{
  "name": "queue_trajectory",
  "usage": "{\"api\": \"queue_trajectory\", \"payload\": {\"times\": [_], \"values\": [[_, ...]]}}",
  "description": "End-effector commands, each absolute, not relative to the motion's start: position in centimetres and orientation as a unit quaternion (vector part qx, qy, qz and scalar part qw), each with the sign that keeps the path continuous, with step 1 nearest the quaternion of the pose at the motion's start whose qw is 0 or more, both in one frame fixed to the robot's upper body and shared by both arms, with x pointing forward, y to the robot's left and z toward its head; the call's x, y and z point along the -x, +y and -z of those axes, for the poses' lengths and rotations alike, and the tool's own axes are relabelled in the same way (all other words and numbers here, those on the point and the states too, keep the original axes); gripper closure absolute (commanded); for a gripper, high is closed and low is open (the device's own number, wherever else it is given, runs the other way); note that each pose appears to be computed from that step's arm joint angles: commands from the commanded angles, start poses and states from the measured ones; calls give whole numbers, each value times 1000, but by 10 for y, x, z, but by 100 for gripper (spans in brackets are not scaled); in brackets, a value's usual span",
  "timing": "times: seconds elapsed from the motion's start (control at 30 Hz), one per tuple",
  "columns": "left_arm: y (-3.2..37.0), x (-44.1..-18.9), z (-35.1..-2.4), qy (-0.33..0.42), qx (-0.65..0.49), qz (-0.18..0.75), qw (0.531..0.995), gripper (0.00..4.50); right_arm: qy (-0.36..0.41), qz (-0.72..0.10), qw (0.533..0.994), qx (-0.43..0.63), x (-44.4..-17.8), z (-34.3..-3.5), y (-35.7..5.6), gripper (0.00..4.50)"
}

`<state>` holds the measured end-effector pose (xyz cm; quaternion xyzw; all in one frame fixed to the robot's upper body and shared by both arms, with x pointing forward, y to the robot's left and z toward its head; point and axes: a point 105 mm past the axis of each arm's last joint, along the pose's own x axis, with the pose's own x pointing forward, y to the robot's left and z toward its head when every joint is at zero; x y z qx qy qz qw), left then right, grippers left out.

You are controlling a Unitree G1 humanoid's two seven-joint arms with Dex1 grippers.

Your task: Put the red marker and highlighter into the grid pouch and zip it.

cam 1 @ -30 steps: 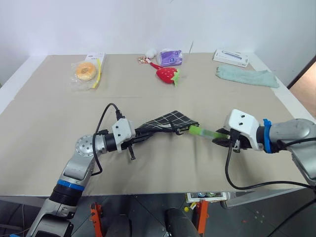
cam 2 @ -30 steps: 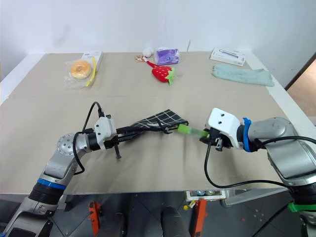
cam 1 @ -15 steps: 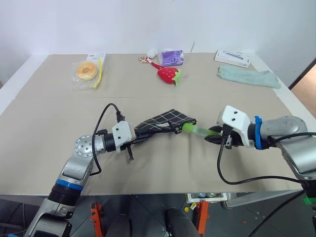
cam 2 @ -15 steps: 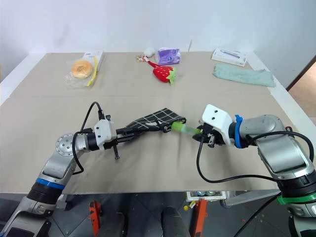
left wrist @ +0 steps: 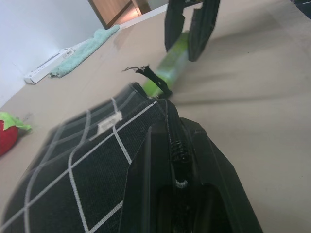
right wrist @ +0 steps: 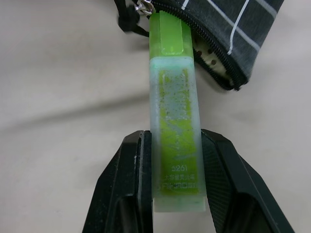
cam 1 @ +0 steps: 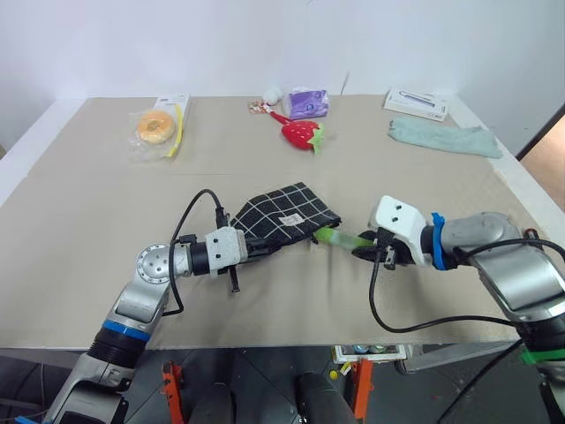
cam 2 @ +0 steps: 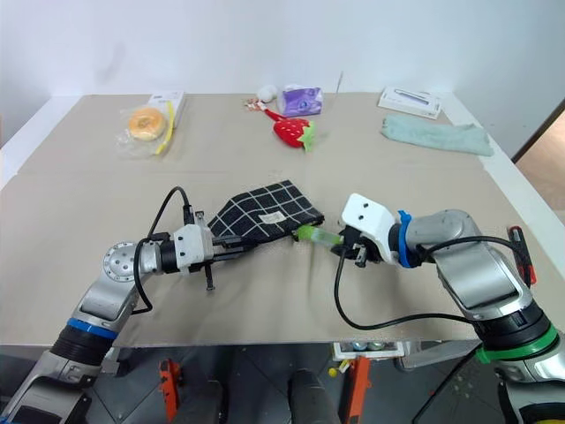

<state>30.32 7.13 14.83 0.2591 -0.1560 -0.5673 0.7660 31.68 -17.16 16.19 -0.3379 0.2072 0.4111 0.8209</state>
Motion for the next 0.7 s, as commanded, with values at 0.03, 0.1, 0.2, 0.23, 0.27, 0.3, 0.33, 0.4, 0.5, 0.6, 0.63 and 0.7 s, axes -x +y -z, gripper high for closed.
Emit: {"api": "queue_trajectory", "payload": {"times": [0.03, 0.1, 0.2, 0.23, 0.27, 0.3, 0.33, 0.4, 0.5, 0.6, 0.63, 0.7], "values": [[69, -301, -157, -176, -268, 568, 758, 450, 188, -379, 835, 352, -325, -176, -183, 347], [69, -300, -157, -175, -268, 567, 759, 450, 187, -376, 836, 353, -326, -176, -185, 347], [69, -300, -157, -175, -267, 567, 759, 450, 178, -368, 842, 352, -331, -177, -184, 347], [69, -300, -157, -175, -267, 567, 759, 450, 175, -364, 843, 355, -333, -178, -184, 347], [69, -300, -157, -175, -267, 567, 760, 450, 173, -363, 844, 356, -334, -178, -183, 347], [69, -300, -157, -175, -267, 567, 760, 450, 170, -364, 844, 356, -334, -179, -182, 347], [69, -300, -157, -174, -266, 566, 760, 450, 160, -375, 840, 358, -332, -180, -176, 347], [70, -300, -157, -174, -266, 566, 761, 450, 145, -389, 836, 359, -330, -182, -168, 347], [69, -301, -157, -175, -265, 566, 761, 450, 126, -413, 822, 371, -326, -184, -153, 347], [69, -303, -163, -178, -241, 562, 771, 450, 98, -435, 811, 378, -322, -188, -135, 347], [69, -305, -165, -179, -234, 561, 774, 450, 85, -443, 807, 380, -321, -190, -128, 347], [70, -306, -167, -179, -229, 560, 776, 450, 70, -453, 802, 382, -319, -193, -120, 347]]}}
